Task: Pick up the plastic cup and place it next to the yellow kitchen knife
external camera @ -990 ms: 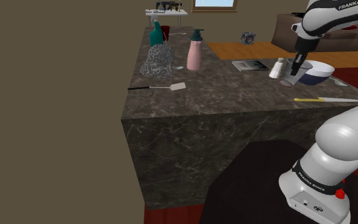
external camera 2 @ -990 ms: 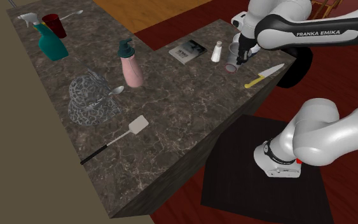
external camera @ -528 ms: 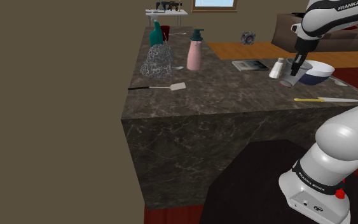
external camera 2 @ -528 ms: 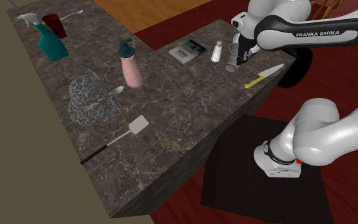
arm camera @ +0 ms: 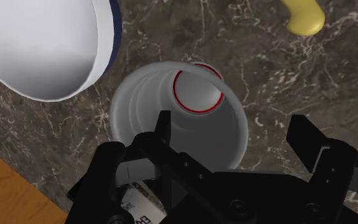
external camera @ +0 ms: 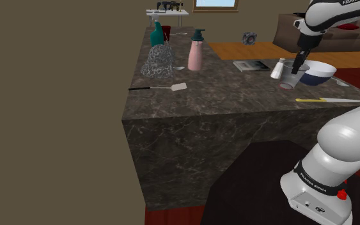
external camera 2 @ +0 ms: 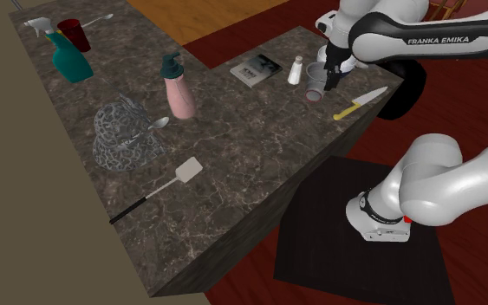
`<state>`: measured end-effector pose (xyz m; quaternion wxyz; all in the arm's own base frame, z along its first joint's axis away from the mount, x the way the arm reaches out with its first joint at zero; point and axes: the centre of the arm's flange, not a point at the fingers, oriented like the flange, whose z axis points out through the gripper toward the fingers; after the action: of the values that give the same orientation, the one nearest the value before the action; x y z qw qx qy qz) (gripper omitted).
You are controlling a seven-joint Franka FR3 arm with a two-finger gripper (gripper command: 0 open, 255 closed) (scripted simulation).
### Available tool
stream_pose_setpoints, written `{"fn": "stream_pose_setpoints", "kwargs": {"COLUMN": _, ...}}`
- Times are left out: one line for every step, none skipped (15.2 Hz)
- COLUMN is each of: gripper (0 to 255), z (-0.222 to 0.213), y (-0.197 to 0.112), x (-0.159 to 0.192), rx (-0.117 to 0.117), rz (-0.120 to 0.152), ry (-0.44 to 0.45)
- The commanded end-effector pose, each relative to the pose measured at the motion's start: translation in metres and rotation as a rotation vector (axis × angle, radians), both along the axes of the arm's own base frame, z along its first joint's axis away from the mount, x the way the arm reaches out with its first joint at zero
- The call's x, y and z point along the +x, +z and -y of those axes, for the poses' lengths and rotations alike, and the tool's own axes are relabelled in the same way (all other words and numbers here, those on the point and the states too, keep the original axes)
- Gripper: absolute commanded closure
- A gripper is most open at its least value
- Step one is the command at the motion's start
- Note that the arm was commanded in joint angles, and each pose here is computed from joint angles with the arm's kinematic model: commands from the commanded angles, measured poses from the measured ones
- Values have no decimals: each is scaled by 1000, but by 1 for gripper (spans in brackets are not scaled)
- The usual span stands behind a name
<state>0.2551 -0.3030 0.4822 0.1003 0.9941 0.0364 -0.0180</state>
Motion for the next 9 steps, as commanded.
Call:
{"fn": "stream_pose_setpoints", "kwargs": {"gripper": 0, "z": -5, "y": 23, "x": -1, "rx": 1, "rz": -1, "ry": 0}}
{"fn": "stream_pose_setpoints", "kwargs": {"gripper": 0, "z": -7, "y": 33, "x": -1, "rx": 1, "rz": -1, "ry": 0}}
{"fn": "stream_pose_setpoints", "kwargs": {"gripper": 0, "z": -7, "y": 33, "x": -1, "rx": 1, "rz": -1, "ry": 0}}
{"fn": "stream_pose_setpoints", "kwargs": {"gripper": 0, "z": -7, "y": 33, "x": -1, "rx": 1, "rz": -1, "ry": 0}}
{"fn": "stream_pose_setpoints", "kwargs": {"gripper": 0, "z": -7, "y": 33, "x": -1, "rx": 1, "rz": -1, "ry": 0}}
{"fn": "stream_pose_setpoints", "kwargs": {"gripper": 0, "z": -7, "y": 33, "x": -1, "rx": 1, "rz": -1, "ry": 0}}
{"fn": "stream_pose_setpoints", "kwargs": {"gripper": 0, "z": -7, "y": 33, "x": -1, "rx": 1, "rz": -1, "ry": 0}}
{"fn": "stream_pose_setpoints", "kwargs": {"gripper": 0, "z": -7, "y": 33, "x": -1, "rx": 1, "rz": -1, "ry": 0}}
{"fn": "stream_pose_setpoints", "kwargs": {"gripper": 0, "z": -7, "y": 33, "x": -1, "rx": 1, "rz": -1, "ry": 0}}
